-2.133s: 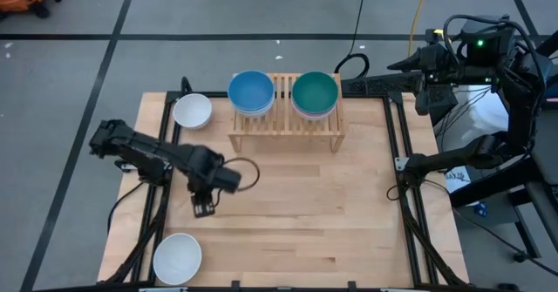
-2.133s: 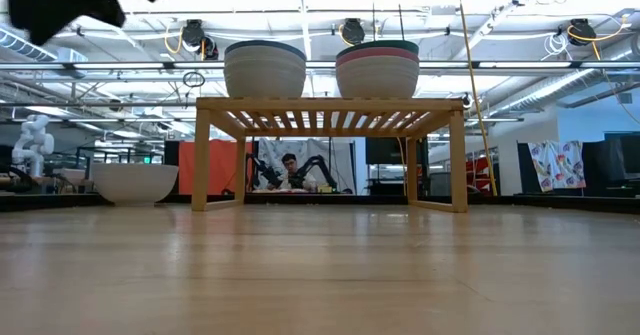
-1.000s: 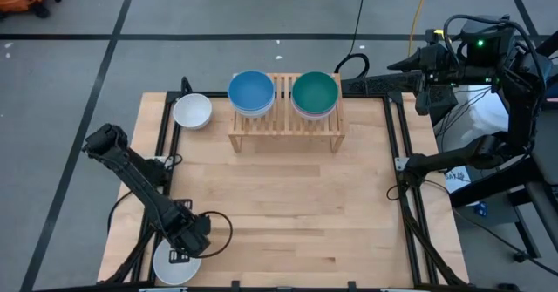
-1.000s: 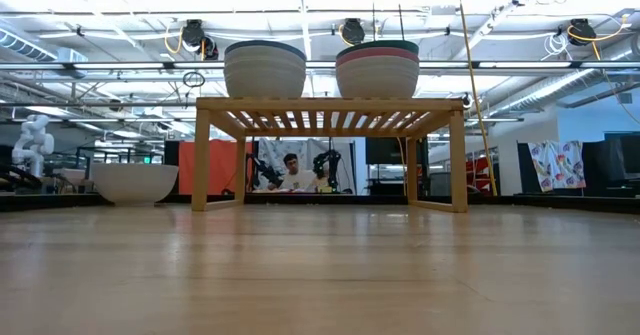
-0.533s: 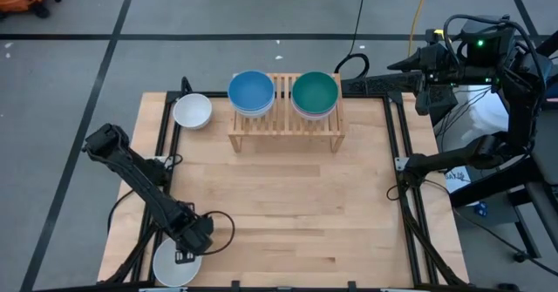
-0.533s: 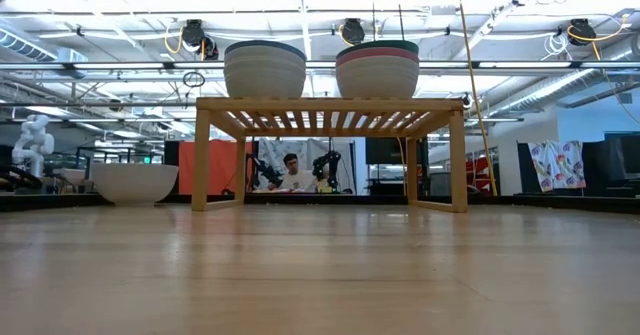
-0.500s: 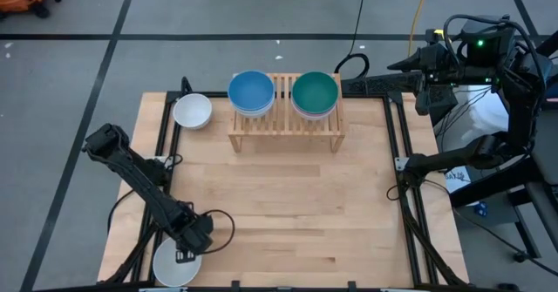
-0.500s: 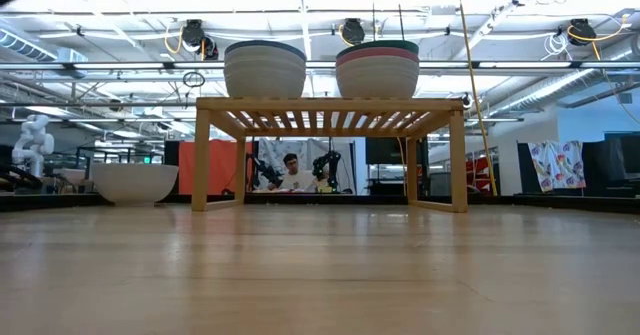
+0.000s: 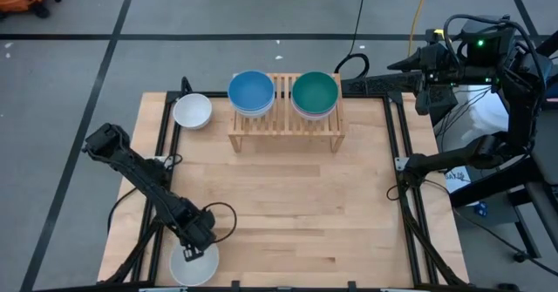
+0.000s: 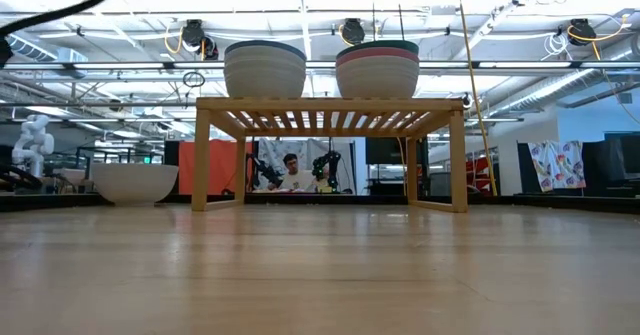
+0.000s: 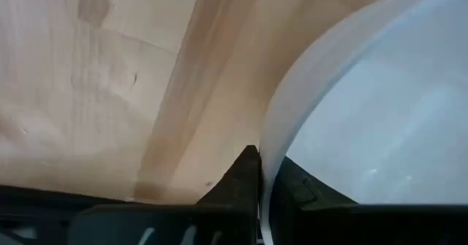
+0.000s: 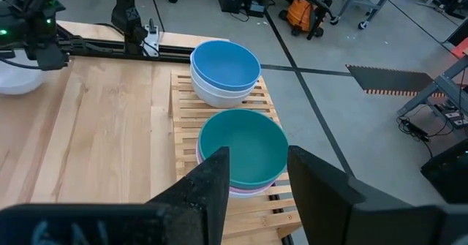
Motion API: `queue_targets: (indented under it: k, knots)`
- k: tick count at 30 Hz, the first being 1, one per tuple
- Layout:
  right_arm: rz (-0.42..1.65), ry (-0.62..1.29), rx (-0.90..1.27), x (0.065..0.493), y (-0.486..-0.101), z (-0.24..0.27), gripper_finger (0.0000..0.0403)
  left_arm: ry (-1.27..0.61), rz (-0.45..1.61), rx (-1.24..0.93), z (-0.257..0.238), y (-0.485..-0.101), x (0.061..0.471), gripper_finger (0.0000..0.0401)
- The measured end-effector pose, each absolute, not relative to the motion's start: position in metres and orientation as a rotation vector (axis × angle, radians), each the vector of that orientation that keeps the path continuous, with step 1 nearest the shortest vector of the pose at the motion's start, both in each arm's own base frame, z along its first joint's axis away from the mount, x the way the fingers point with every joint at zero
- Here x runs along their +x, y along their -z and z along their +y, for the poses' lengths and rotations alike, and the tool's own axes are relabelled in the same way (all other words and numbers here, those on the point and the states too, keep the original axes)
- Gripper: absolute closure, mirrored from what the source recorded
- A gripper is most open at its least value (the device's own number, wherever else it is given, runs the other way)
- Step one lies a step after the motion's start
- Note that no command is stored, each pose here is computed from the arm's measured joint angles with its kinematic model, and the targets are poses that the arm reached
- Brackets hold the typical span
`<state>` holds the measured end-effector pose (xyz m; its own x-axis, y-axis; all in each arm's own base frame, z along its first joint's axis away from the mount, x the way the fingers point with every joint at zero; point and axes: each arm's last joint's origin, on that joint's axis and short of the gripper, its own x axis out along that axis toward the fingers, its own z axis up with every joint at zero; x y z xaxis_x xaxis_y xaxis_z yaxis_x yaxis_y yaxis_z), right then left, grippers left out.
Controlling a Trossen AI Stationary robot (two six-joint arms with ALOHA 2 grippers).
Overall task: Place and stack bowls onto a shelf
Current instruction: Stack the white bowl on top of the blue bowl on the shelf
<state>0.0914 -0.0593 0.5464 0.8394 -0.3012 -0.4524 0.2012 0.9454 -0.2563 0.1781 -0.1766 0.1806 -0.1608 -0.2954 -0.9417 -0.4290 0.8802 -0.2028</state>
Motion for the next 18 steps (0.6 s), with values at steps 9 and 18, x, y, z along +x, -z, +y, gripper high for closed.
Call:
queue_targets:
  k: [9,18]
  knots:
    - [0.510,0.268,-0.203,0.091,-0.546,-0.059,0.0269,-0.180,1.670,-0.820,-0.165,-0.221,0.207,0.0395]
    - [0.511,0.269,-0.203,0.091,-0.546,-0.059,0.0269,-0.305,1.432,-1.013,-0.124,-0.314,0.242,0.0395]
